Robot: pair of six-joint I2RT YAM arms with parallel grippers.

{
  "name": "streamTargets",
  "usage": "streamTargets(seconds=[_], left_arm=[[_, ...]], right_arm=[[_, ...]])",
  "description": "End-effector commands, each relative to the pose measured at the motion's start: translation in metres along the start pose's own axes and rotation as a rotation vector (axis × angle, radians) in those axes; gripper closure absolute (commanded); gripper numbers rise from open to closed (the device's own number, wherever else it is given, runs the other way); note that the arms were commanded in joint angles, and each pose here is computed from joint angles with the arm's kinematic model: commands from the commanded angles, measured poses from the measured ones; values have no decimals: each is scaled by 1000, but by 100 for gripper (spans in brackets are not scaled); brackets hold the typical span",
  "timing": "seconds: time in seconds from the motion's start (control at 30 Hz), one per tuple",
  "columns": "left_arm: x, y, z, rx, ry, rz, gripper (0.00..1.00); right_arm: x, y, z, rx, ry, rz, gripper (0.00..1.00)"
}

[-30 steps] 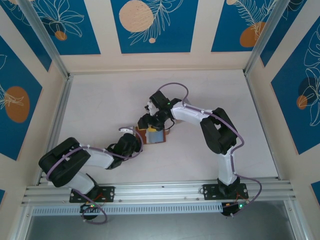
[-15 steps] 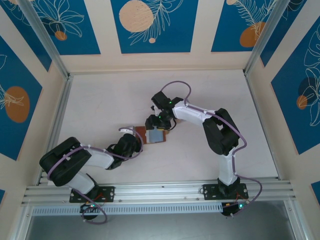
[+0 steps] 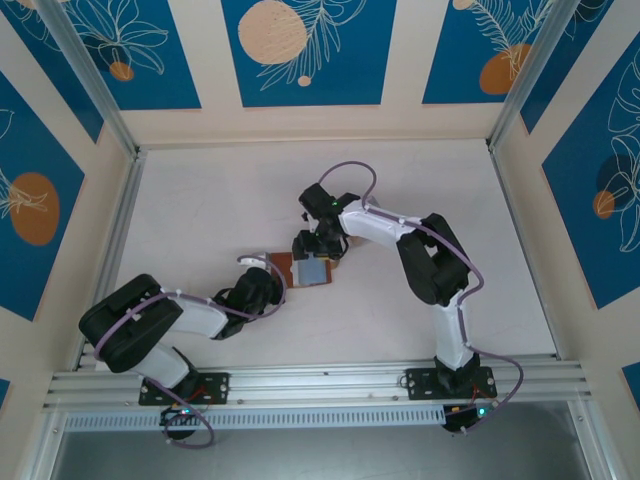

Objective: Put the credit cards into the card holder
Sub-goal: Flip over the card slot in the card holder.

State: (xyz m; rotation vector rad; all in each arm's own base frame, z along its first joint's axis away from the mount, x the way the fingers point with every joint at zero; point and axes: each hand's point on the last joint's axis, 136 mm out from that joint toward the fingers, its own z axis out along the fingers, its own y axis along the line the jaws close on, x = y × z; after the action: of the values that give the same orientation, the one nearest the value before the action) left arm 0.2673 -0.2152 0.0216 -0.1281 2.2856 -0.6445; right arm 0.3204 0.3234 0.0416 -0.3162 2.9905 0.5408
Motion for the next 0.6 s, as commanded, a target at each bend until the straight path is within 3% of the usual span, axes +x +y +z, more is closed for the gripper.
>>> streamTargets(seconds=[0.0, 0.43, 0.57], left_arm=[[55, 49, -6, -157, 189, 32, 100], [58, 45, -5, -133, 196, 36, 100], [57, 39, -6, -120, 192, 66, 100]], right_arm=[[6, 4, 4, 16, 25, -30, 38], [4, 50, -4, -283, 66, -2, 38], [-2, 46, 3, -301, 74, 62, 38]])
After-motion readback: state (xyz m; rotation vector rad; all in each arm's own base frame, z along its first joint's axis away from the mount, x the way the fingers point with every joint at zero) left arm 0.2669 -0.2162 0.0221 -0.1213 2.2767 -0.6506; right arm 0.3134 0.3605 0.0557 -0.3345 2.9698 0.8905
